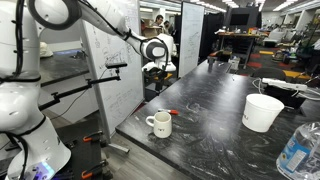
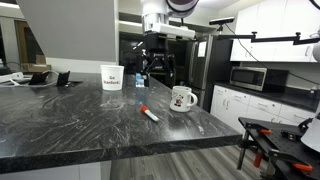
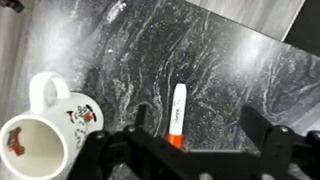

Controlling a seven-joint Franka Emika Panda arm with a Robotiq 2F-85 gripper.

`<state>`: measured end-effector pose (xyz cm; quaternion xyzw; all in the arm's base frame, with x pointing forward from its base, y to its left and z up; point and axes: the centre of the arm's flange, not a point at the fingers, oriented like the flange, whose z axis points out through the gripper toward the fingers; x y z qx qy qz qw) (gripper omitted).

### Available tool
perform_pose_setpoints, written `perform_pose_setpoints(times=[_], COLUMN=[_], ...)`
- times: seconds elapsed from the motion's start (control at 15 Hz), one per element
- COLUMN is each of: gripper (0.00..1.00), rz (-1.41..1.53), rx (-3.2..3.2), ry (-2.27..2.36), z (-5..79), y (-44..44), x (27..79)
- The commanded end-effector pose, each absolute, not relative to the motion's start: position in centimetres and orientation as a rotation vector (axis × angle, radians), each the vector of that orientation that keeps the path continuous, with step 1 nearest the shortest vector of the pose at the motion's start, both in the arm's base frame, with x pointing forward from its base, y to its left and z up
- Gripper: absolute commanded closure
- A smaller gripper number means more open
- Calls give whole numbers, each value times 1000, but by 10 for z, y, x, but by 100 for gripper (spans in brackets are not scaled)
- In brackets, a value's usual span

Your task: Pick up the marker and put it in the white mug on the table

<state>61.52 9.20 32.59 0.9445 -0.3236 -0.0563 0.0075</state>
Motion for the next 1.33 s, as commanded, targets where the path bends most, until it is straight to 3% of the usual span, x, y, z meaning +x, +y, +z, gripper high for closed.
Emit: perform_pose_setpoints(times=[0.0,0.67,1.0,1.27], gripper=[0,0,8,8], rz=[-244,-331,-310,-281], rx=[2961,2926,2940,2944], ry=[-1025,-1193,-1231,-1245], z=[307,232,213,211], y=[98,82,71,64], x=[648,669,673,668])
